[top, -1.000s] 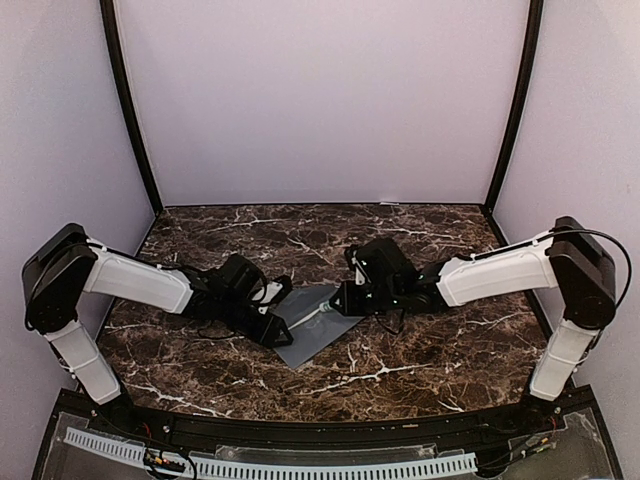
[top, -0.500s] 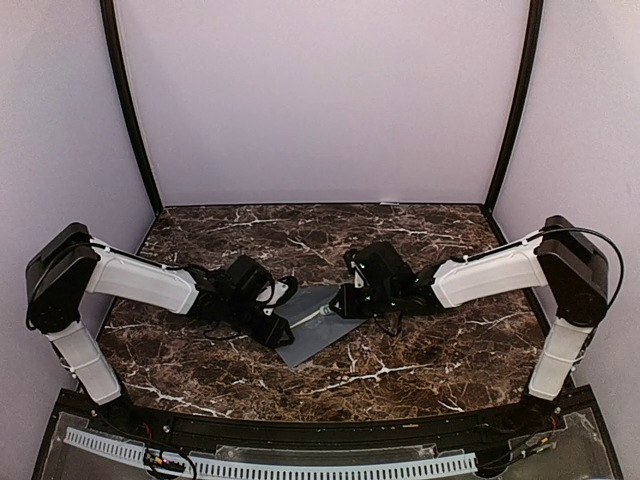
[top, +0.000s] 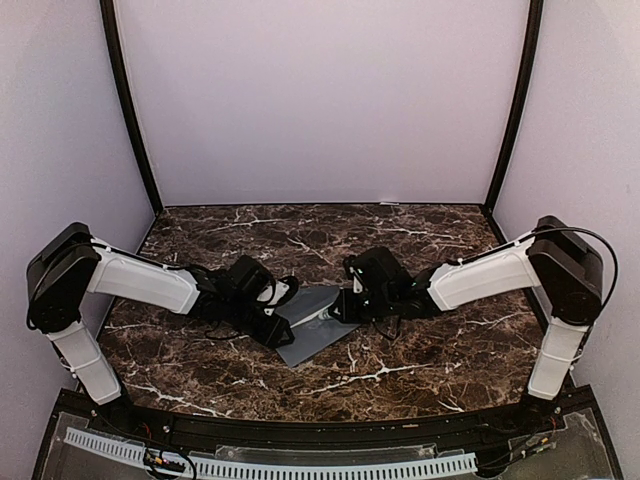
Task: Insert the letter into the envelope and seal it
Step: Paint the envelope at the center of the board.
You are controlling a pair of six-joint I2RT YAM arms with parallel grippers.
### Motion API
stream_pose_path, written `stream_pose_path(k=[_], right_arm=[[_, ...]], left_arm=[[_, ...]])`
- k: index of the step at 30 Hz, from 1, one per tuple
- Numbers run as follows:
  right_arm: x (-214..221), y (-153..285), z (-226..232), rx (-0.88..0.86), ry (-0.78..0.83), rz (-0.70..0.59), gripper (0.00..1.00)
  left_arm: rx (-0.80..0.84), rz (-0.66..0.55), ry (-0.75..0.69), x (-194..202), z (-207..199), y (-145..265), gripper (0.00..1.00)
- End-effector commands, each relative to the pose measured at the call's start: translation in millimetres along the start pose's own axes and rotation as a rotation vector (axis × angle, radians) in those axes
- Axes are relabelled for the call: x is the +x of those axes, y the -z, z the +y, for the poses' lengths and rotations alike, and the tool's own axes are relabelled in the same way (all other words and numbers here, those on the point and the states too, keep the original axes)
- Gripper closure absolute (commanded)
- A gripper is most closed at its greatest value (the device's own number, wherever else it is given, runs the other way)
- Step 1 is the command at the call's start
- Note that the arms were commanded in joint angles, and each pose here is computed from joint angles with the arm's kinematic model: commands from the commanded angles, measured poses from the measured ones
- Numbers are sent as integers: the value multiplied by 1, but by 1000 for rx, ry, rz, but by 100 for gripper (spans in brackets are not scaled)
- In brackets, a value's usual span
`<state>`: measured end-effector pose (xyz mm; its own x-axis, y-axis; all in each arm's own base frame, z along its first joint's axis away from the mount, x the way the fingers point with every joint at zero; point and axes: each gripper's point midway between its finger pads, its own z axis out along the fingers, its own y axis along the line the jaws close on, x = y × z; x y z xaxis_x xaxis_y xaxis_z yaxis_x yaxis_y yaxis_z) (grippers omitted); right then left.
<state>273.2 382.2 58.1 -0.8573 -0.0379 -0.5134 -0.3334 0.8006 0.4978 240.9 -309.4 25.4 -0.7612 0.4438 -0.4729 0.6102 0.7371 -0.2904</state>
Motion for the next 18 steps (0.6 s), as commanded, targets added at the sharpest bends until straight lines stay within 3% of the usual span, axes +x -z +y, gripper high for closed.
stream_pose_path(k=[1,18], right_arm=[[19,-5,7,-29,-6,50,100],[35,-15,34,-86,16,94,100]], left_arm=[[-14,74,4,18,4,-7,57],[-11,76,3,18,3,-7,57]])
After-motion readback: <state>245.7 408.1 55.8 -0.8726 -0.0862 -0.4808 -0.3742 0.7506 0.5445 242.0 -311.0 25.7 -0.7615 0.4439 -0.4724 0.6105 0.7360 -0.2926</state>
